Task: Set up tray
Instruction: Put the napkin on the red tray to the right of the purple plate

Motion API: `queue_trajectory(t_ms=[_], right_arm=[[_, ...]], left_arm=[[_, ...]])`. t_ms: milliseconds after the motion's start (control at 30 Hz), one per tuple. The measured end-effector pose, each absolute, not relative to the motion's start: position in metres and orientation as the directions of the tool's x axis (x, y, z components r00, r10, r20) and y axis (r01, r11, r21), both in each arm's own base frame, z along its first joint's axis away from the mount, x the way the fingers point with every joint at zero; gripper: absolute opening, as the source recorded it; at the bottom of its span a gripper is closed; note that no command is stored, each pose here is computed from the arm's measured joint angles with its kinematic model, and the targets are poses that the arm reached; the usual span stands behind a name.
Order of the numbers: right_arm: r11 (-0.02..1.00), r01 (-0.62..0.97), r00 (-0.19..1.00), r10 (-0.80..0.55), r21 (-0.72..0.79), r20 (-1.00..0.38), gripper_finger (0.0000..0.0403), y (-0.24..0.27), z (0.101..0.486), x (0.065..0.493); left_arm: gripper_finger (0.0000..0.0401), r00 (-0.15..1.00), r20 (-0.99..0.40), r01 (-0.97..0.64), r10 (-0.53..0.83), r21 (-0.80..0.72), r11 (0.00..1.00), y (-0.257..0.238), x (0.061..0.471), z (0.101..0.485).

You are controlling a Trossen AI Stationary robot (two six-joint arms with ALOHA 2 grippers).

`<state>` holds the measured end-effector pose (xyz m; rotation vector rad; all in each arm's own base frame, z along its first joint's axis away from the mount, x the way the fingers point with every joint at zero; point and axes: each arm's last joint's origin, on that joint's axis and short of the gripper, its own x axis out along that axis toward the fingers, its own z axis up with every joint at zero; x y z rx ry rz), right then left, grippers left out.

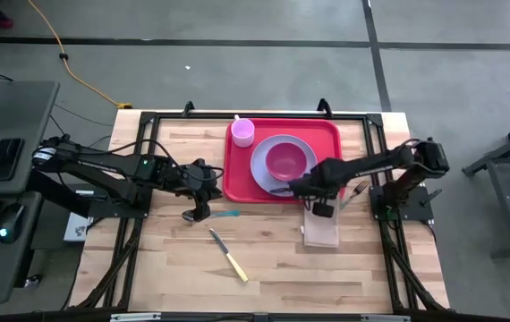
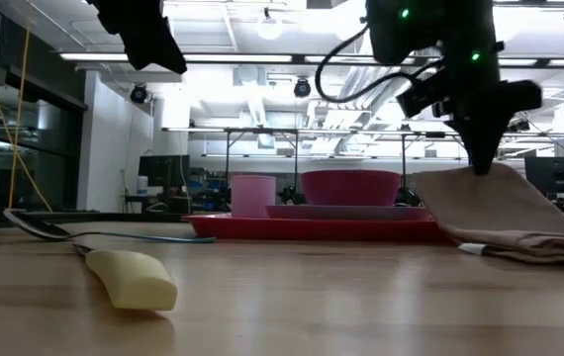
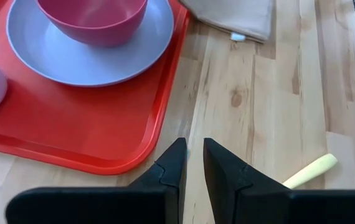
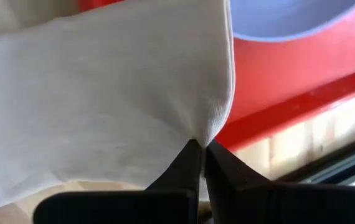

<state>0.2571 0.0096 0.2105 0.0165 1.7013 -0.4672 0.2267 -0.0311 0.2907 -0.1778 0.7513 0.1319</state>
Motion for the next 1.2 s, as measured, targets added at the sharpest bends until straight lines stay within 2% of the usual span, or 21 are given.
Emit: queue_trajectory(t_ms=[633, 1200], right_arm=[[0.819, 0.460, -0.281, -0.232, -0.342, -0.931, 0.0000, -0.076, 0.211, 0.245], [0.815, 0.477, -0.276, -0.217, -0.329, -0.936, 0.0000, -0.146, 0.210, 0.221]], left_arm=[[0.0085, 0.715, -0.697, -0.157, 0.052, -0.088, 0.984, -0.031, 0.226, 0.290], [0.0085, 0.719, -0.690, -0.149, 0.083, -0.035, 0.988, -0.030, 0.226, 0.290]])
